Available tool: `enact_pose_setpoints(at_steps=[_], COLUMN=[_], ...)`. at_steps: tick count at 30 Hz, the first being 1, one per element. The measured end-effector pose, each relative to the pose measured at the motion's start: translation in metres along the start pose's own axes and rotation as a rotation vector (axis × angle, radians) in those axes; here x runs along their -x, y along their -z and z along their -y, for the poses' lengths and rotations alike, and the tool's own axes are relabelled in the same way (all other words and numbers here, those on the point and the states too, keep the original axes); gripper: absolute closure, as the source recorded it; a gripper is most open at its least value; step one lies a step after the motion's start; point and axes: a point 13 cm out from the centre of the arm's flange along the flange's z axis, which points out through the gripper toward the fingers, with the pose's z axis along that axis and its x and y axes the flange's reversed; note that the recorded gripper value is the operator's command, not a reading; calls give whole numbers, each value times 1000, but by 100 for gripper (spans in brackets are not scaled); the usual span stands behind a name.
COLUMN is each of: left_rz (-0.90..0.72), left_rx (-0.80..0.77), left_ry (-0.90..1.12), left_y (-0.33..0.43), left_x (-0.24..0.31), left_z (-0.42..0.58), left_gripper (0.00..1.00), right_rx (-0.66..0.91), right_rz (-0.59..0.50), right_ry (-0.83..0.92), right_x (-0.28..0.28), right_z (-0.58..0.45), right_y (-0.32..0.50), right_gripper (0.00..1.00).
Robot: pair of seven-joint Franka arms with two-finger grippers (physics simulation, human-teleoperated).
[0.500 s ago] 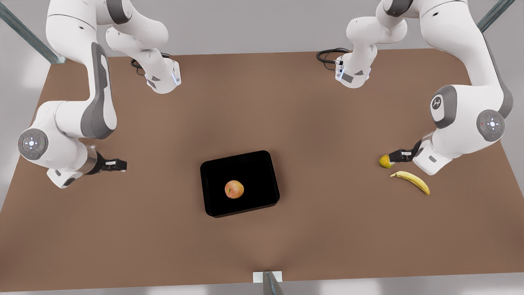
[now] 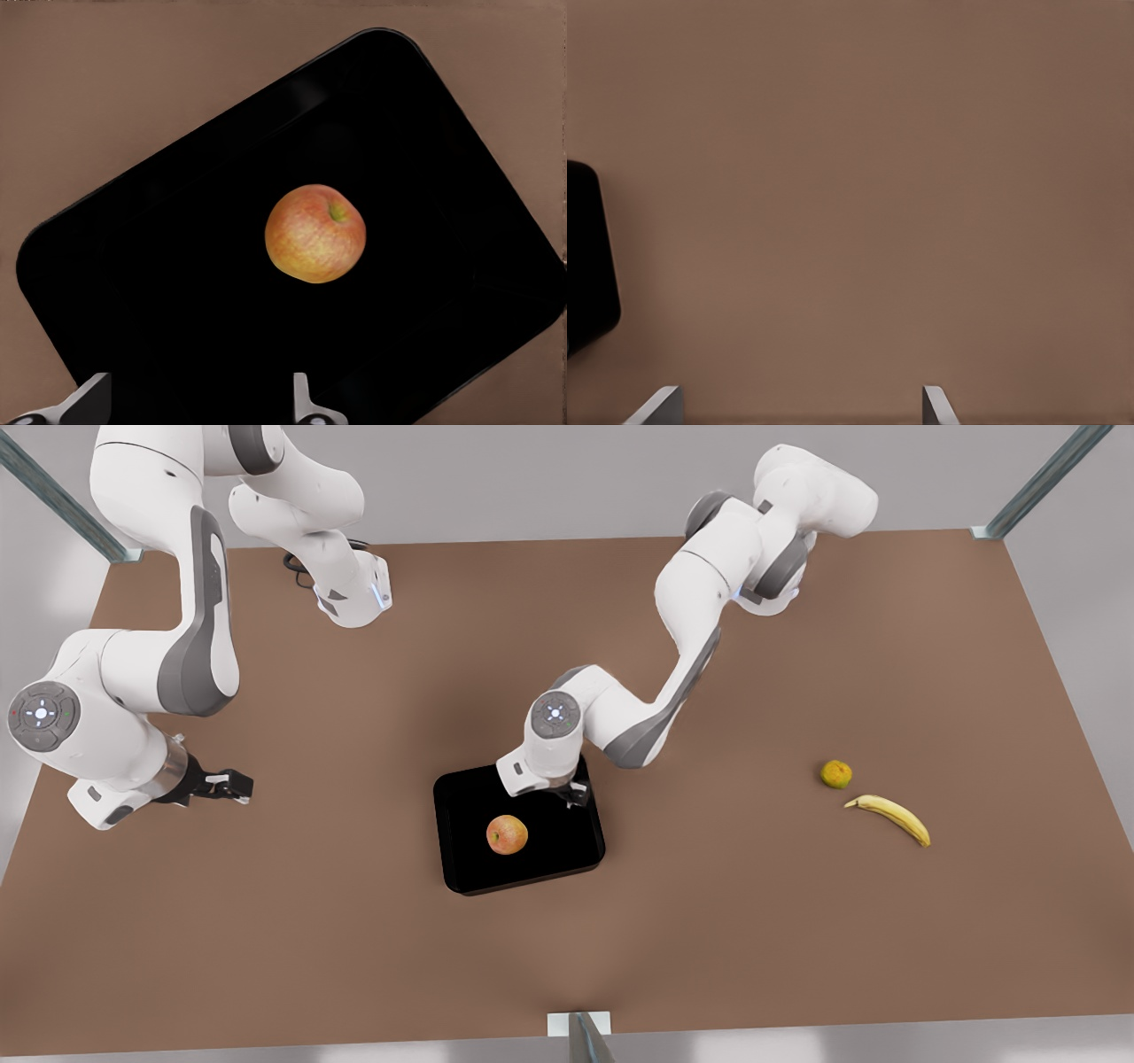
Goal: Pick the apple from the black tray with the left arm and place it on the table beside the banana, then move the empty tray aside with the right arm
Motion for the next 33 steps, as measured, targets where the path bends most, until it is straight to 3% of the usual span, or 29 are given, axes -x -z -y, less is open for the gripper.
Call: enact_pose_setpoints(at_steps=[12, 33], left_rz=[346, 437], left_rx=[-46, -90], left_ry=[212, 351], left_y=[-59, -93], left_x=[54, 61], left_z=[44, 49], left_gripper=[0, 0], right_rx=[0, 1], right_rz=[-3, -3], right_ry=[1, 1], right_x=[-1, -1], right_z=[1, 2], right_y=[0, 0], right_gripper=[0, 0])
